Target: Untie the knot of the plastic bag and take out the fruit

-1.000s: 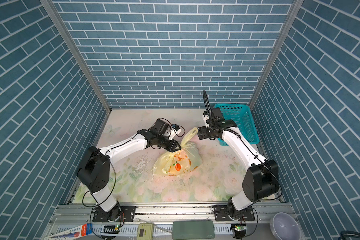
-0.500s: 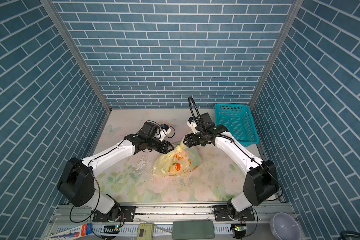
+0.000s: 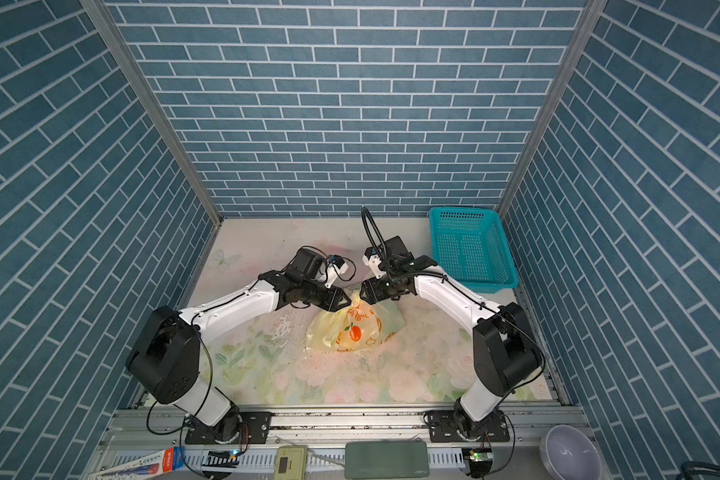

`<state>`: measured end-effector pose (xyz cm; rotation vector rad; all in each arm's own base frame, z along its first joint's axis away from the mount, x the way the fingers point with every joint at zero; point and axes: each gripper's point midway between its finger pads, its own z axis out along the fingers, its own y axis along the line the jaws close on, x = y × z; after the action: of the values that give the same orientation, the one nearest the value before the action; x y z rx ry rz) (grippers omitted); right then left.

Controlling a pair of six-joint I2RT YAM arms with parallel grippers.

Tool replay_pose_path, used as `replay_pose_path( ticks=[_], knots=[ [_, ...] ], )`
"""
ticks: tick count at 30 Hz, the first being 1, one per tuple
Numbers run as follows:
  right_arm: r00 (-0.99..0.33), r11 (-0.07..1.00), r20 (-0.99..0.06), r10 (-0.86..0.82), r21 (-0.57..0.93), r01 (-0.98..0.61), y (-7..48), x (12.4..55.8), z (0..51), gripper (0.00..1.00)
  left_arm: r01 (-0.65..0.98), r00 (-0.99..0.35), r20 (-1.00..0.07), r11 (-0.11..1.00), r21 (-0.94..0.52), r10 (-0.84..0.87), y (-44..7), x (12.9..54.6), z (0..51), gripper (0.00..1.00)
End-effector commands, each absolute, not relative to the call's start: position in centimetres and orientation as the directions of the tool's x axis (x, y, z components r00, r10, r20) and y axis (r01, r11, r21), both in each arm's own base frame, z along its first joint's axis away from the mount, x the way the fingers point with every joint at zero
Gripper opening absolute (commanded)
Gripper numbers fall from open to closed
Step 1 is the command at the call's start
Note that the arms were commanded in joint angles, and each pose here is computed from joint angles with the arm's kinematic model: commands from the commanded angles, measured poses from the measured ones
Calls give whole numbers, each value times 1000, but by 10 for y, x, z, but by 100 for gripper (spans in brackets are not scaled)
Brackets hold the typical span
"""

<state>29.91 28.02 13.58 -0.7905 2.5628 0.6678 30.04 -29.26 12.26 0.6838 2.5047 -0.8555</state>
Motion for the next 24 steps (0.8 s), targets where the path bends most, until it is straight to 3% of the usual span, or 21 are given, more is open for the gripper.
replay_pose_path(
  ticks=[1,8,14,24],
  knots=[
    [-774,727,-448,-447,322,-606,280,292,117,65,564,-796,-514,699,-440,319,-293,301,121,30],
    [-770,724,-449,-454,318,-612,285,296,102,57,561,-788,-540,704,-436,294,-294,307,127,6],
    [-764,711,-459,-454,329,-621,292,300,97,48,567,-777,-565,701,-434,279,-294,309,135,0],
    [-762,707,-448,-467,328,-626,289,294,93,0,557,-763,-594,727,-403,256,-285,314,142,0]
  ],
)
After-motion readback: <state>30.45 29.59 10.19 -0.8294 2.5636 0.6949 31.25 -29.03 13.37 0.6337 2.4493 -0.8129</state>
